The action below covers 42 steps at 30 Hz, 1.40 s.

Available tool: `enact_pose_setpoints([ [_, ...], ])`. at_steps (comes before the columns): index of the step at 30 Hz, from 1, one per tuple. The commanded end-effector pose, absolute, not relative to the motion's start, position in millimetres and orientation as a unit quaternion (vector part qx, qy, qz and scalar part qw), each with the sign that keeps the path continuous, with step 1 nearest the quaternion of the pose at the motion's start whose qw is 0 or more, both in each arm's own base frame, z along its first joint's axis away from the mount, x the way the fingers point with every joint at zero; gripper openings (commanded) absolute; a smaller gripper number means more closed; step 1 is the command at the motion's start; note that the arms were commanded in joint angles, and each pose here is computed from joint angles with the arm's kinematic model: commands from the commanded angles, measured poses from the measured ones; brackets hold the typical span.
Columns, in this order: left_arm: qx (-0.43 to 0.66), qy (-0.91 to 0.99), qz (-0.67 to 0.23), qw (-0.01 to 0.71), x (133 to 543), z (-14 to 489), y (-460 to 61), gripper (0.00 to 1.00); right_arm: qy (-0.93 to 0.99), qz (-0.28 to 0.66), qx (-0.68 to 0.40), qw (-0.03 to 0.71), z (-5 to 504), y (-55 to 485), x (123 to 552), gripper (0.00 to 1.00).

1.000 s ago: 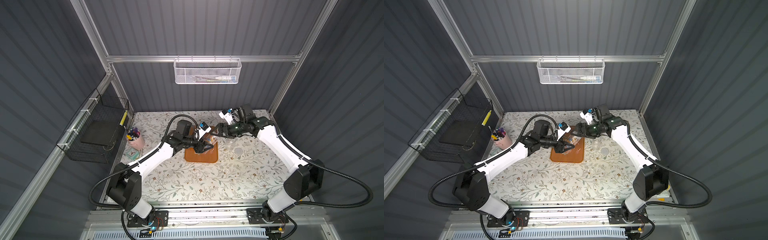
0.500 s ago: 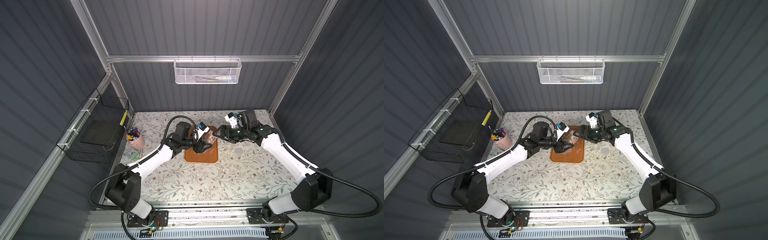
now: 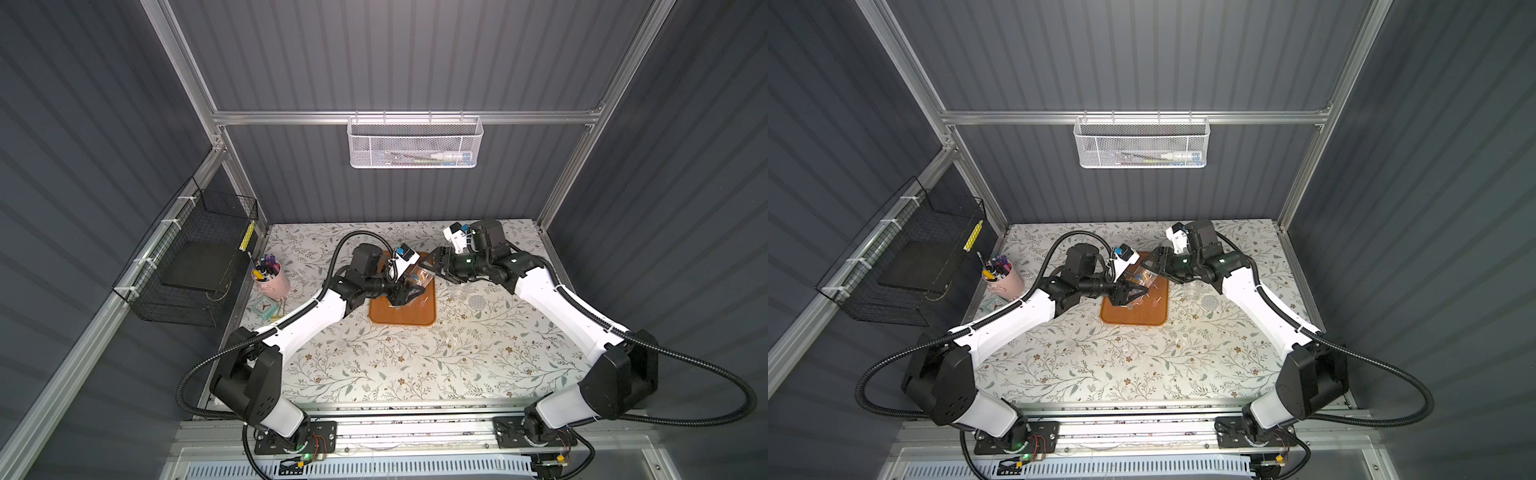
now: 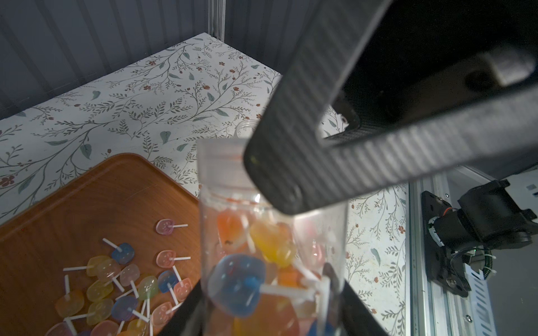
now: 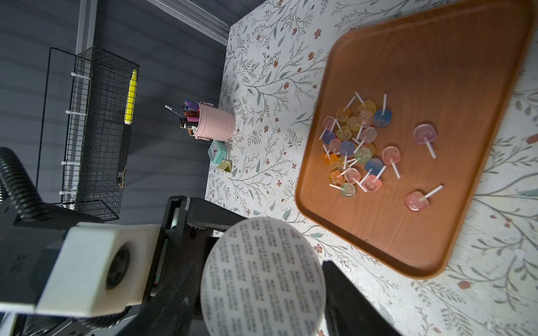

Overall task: Pour the candies out of the jar
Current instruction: Unscrew the lid from the jar.

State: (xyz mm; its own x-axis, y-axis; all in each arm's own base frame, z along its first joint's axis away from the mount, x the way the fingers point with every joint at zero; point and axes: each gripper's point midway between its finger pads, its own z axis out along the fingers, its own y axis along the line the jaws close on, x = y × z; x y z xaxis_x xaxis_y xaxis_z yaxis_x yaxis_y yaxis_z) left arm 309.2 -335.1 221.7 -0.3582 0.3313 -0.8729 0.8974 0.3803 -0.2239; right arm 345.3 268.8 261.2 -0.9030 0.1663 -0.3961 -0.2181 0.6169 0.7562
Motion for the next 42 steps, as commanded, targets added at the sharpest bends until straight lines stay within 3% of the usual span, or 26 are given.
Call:
enact_pose_setpoints([
  [1,0.417,0.719,-0.376,0.41,307.1,243.3,-336.2,0.0,0.867,0.438,-0.02,0.236,271.8,270.9,348.9,0.69],
  [10,0.422,0.709,-0.394,0.404,302.5,248.6,-340.4,0.0,0.861,0.434,-0.049,0.262,281.2,270.3,348.9,0.57],
  [24,0.458,0.637,-0.508,0.355,257.7,278.0,-352.0,0.0,0.727,0.553,-0.263,0.31,350.0,282.8,310.2,0.56],
  [33,0.453,0.644,-0.506,0.352,261.1,273.9,-353.2,0.0,0.725,0.556,-0.269,0.305,348.9,280.6,307.7,0.56],
  [38,0.428,0.685,-0.459,0.37,282.0,261.8,-349.3,0.0,0.784,0.498,-0.194,0.316,330.9,268.0,331.3,0.81],
  [42,0.413,0.7,-0.432,0.392,294.6,259.6,-345.6,0.0,0.824,0.46,-0.119,0.31,308.8,255.9,346.6,0.83],
])
